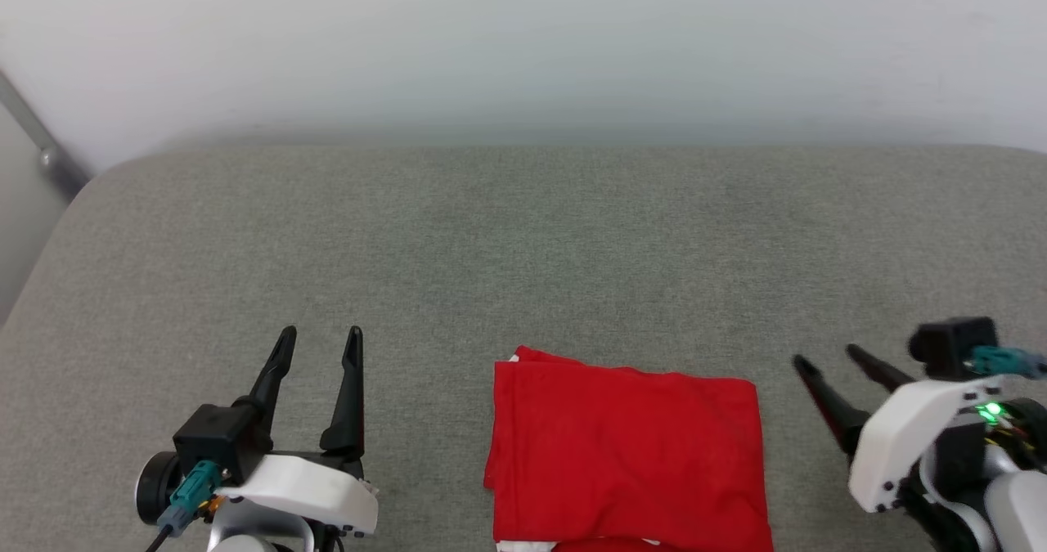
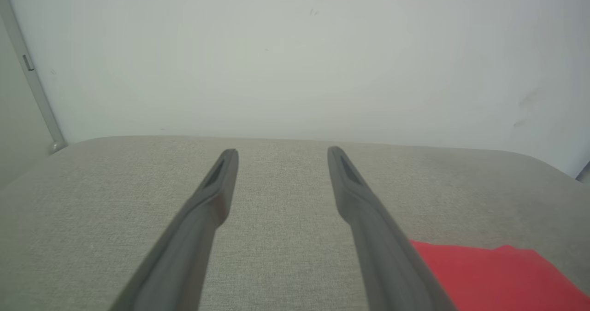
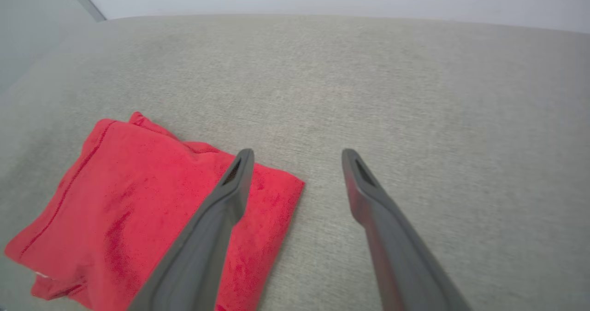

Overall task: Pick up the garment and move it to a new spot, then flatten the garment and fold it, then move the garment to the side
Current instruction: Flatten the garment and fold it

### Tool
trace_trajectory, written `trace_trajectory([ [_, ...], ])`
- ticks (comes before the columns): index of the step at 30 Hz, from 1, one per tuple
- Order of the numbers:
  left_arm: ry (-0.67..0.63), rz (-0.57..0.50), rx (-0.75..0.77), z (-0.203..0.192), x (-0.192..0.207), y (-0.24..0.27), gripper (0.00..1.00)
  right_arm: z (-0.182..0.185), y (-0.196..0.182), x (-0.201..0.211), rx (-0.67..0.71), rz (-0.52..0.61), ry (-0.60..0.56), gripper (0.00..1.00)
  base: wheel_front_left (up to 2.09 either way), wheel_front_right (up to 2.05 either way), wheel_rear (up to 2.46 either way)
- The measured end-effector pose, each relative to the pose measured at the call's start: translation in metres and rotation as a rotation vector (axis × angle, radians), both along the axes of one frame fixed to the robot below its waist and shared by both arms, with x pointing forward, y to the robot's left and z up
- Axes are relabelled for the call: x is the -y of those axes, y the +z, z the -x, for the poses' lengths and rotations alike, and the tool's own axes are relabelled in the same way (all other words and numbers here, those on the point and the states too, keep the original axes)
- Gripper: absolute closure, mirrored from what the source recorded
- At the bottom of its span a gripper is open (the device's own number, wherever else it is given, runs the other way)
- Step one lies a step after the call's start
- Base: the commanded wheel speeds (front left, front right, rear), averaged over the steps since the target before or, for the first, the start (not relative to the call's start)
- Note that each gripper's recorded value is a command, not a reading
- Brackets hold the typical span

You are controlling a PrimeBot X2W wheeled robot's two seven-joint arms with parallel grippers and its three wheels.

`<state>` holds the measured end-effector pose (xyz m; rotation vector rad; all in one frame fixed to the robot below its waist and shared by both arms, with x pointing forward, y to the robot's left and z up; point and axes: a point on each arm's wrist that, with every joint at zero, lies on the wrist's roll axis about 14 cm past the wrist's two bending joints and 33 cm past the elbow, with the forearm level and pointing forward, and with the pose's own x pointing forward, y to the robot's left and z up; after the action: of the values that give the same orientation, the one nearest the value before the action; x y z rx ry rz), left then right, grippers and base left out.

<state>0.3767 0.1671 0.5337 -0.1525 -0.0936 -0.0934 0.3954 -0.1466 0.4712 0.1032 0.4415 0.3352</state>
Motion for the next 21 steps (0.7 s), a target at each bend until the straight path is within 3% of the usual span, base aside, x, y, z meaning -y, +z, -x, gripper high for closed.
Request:
trace_trajectory([
  [4,0.007,-0.01,-0.006,0.002,-0.001,-0.002,0.0,0.006,0.014,0.061,0.127,0.088,-0.178,0.0,0.0,0.0,0.0],
  [8,0.017,-0.022,-0.011,0.008,-0.003,-0.004,0.0,0.017,0.041,0.085,0.292,0.106,-0.281,0.0,0.0,0.0,0.0],
  [12,0.029,-0.037,-0.026,0.016,-0.007,-0.009,0.0,0.033,0.056,0.082,0.384,0.075,-0.312,0.0,0.0,0.0,0.0],
  [21,0.043,-0.045,-0.057,0.036,-0.012,-0.019,0.0,0.061,0.071,0.045,0.453,0.014,-0.27,0.0,0.0,0.0,0.0],
])
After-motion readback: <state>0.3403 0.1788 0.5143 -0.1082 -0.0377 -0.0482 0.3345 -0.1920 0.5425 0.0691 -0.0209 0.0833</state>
